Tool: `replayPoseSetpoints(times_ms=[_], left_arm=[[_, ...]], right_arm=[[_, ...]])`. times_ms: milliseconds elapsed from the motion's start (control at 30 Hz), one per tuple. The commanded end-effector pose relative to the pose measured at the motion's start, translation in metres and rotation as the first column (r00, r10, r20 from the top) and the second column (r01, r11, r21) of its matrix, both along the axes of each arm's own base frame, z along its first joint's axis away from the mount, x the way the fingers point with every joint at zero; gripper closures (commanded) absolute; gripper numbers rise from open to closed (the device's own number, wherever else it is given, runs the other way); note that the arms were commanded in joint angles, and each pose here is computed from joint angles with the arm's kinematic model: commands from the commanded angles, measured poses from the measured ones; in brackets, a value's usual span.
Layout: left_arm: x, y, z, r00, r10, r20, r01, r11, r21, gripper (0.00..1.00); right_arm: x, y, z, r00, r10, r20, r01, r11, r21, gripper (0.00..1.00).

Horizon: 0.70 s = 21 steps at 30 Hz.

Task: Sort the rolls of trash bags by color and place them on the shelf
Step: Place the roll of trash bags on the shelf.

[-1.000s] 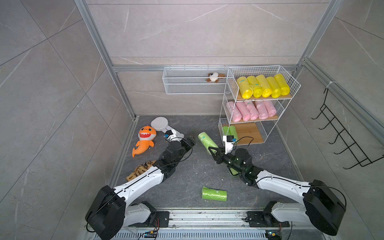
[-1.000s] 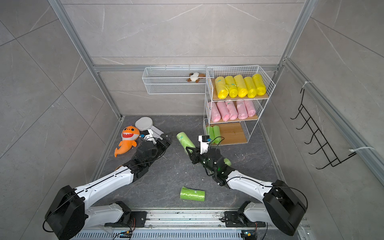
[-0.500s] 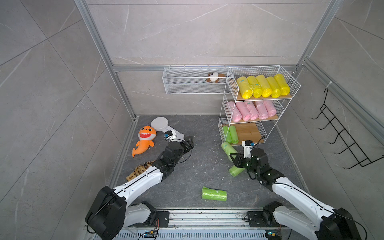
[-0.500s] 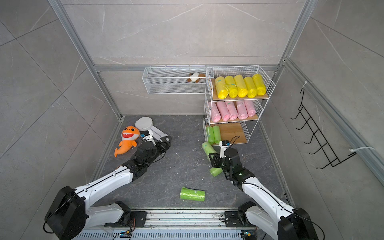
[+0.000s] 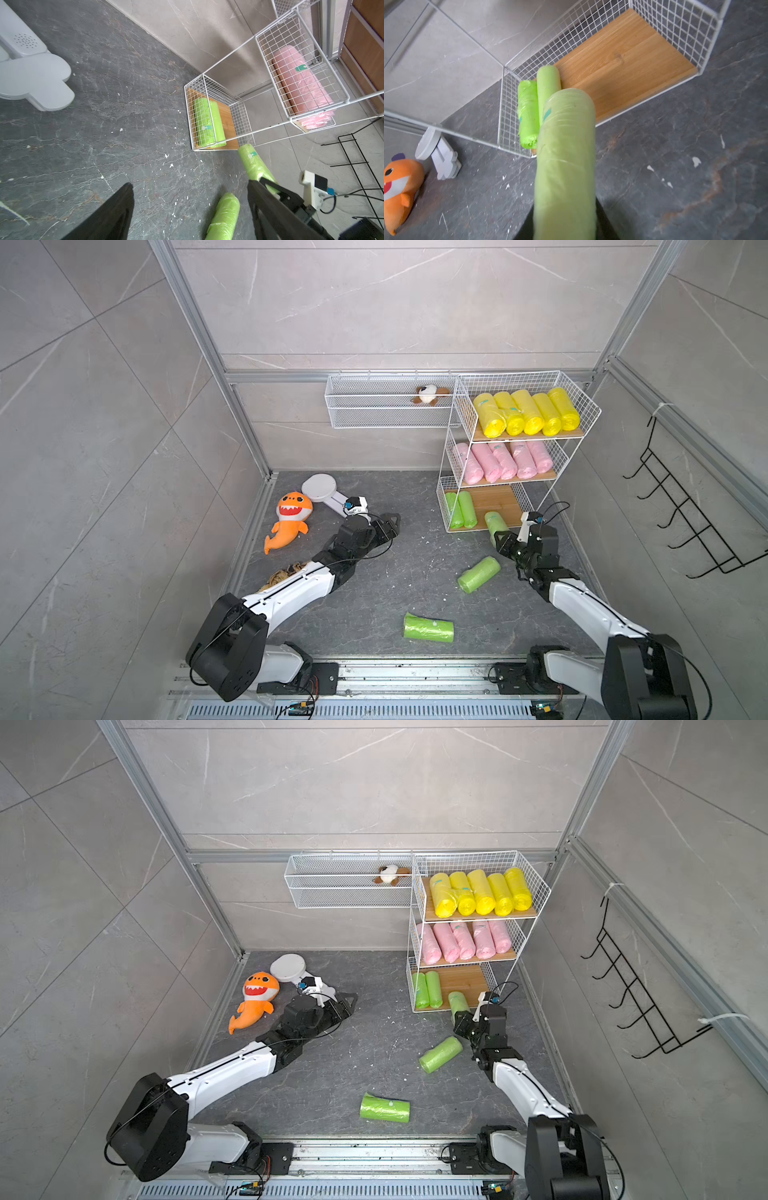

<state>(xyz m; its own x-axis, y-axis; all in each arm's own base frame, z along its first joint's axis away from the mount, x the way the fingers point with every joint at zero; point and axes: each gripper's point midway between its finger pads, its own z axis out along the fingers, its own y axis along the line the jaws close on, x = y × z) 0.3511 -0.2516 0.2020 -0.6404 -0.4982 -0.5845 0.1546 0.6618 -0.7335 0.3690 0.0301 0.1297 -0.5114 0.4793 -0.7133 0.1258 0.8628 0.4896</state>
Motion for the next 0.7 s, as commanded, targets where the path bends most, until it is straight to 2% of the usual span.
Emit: replayPoseSetpoints(times_ms=[0, 300, 667], left_arm=[[0.003, -0.013, 0.021, 0.997, -0.058, 0.053, 0.060, 0.998, -0.036, 0.12], [-0.003, -0.034, 0.019, 0.987, -0.155, 0.035, 0.157, 0.985, -0.071, 0.12], [-0.022, -0.088, 0.019, 0.920, -0.390, 0.045, 0.392, 0.919, -0.035, 0.14]], right_arm=[[0.040, -0.002, 0.041, 0.983, -0.008, 0.185, 0.003, 1.000, 0.031, 0.72], [0.094, -0.006, 0.018, 0.975, -0.042, 0.219, 0.022, 0.996, 0.092, 0.71], [0.137, 0.002, -0.013, 0.986, -0.028, 0.164, -0.002, 0.984, 0.179, 0.70]])
